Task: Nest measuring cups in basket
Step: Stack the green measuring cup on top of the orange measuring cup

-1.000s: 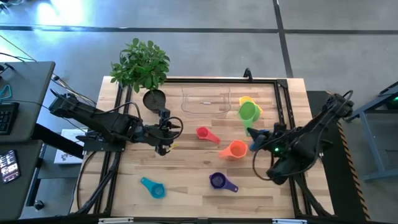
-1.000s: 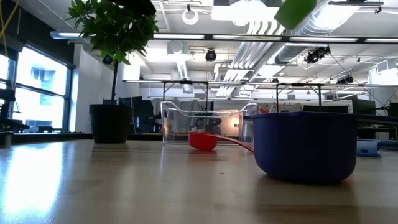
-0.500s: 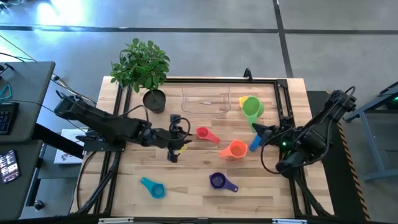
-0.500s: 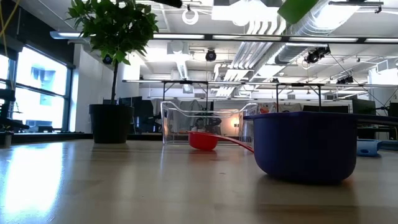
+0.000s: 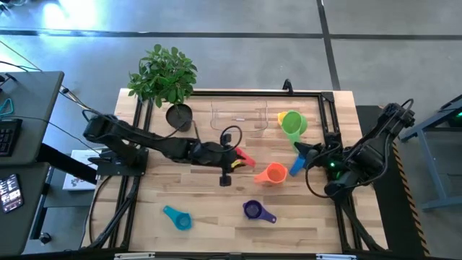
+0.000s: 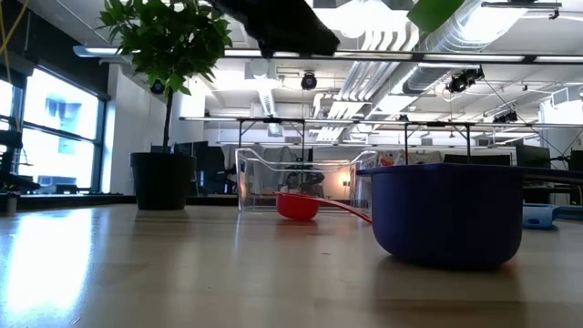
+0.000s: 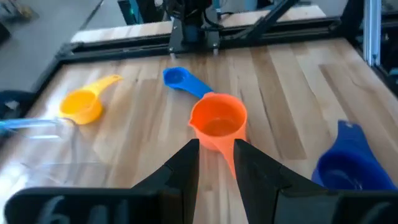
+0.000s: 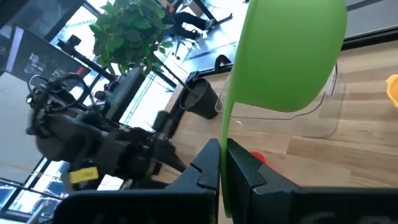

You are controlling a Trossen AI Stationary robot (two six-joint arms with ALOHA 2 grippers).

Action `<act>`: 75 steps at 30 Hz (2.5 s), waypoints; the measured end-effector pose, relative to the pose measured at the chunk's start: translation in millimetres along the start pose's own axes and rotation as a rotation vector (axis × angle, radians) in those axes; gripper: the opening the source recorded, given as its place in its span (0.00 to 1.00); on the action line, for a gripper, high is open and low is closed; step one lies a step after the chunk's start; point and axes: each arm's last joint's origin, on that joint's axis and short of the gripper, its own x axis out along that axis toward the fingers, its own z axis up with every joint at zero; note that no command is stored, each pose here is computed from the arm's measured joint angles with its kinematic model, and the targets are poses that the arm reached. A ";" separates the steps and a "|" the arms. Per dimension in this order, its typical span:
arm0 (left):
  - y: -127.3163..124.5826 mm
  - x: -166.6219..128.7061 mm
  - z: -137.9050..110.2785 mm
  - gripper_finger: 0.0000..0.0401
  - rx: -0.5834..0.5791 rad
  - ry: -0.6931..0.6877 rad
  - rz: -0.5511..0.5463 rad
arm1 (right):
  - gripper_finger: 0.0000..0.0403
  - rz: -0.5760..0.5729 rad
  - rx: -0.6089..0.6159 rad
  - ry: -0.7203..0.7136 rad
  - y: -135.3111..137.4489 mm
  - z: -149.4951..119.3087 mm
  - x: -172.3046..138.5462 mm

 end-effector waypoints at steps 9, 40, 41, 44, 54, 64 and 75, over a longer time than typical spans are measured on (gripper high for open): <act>12.8 30.4 -9.8 0.22 -0.149 0.066 -0.060 | 0.00 -0.012 -0.021 0.031 -0.5 -0.4 -0.2; 12.6 96.9 -14.5 0.22 -0.203 0.248 -0.037 | 0.00 -0.028 -0.053 0.072 -1.3 -1.5 -0.2; 11.4 100.0 -17.9 0.22 -0.206 0.257 -0.038 | 0.00 -0.028 -0.053 0.072 -1.3 -1.5 -0.2; 8.8 107.6 -27.9 0.22 -0.232 0.290 -0.041 | 0.00 -0.029 -0.054 0.072 -1.4 -1.5 -0.2; 5.7 121.9 -47.5 0.22 -0.261 0.350 -0.038 | 0.00 -0.029 -0.055 0.072 -1.5 -1.5 -0.2; 8.6 122.3 -47.1 0.22 -0.262 0.344 -0.023 | 0.00 -0.029 -0.055 0.071 -1.5 -1.5 -0.2; 5.8 132.3 -58.0 0.22 -0.308 0.363 -0.062 | 0.00 -0.025 -0.054 0.062 -1.3 -1.2 -0.3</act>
